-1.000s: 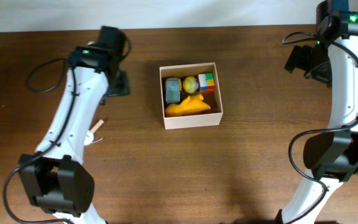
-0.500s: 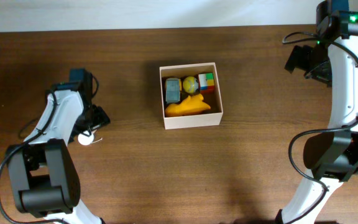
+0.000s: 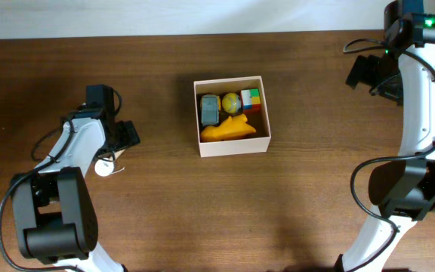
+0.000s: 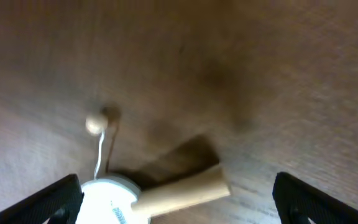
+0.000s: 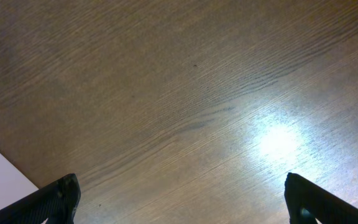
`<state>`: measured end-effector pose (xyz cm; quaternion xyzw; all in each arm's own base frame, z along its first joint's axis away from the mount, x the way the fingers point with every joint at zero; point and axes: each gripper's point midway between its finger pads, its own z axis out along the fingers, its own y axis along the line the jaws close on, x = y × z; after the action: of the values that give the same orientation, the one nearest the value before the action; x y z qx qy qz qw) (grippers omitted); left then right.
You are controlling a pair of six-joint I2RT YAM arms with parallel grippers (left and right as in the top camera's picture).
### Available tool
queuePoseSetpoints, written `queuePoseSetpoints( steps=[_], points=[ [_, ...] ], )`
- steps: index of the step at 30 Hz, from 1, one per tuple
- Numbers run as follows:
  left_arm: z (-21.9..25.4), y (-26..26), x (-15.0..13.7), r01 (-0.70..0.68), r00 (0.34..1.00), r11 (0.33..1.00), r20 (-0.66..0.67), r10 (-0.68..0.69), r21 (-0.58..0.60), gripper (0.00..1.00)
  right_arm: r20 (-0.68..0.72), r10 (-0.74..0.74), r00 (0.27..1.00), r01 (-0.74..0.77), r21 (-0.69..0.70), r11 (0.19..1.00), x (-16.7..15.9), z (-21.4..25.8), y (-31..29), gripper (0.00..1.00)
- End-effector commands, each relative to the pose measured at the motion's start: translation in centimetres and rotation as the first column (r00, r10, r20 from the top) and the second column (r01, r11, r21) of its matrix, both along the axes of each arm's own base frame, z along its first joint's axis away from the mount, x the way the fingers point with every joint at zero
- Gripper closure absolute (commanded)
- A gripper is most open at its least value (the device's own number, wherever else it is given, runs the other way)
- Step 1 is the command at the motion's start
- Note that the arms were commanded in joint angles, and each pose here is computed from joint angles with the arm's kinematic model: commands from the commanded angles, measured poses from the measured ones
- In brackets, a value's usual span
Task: Pack container
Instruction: 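Lower the left gripper onto the wooden peg toy and grasp it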
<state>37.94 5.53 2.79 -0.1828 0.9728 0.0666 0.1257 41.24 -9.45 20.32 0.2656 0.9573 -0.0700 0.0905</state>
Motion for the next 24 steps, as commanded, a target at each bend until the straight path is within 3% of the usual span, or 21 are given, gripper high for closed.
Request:
queuePoseSetpoints(
  steps=[1, 7, 13, 24],
  points=[
    [0.7, 0.0, 0.4, 0.218, 0.976, 0.975, -0.009, -0.218, 0.05, 0.01, 0.046, -0.015, 0.999, 0.015, -0.007, 1.0, -0.1, 1.6, -0.1, 0.01],
    [0.8, -0.1, 0.9, 0.413, 0.911, 0.906, -0.044, -0.41, 0.094, 0.0, 0.046, -0.015, 0.999, 0.015, -0.007, 1.0, -0.1, 1.6, -0.1, 0.01],
    [0.1, -1.7, 0.7, 0.546, 0.838, 0.837, -0.029, -0.545, 0.043, 0.0, 0.045, -0.014, 0.999, 0.015, -0.008, 1.0, -0.1, 1.6, -0.1, 0.01],
    [-2.3, -2.0, 0.0, 0.561, 0.827, 0.826, -0.008, -0.562, 0.048, 0.07, 0.045, -0.014, 0.999, 0.015, -0.008, 1.0, -0.1, 1.6, -0.1, 0.01]
  ],
)
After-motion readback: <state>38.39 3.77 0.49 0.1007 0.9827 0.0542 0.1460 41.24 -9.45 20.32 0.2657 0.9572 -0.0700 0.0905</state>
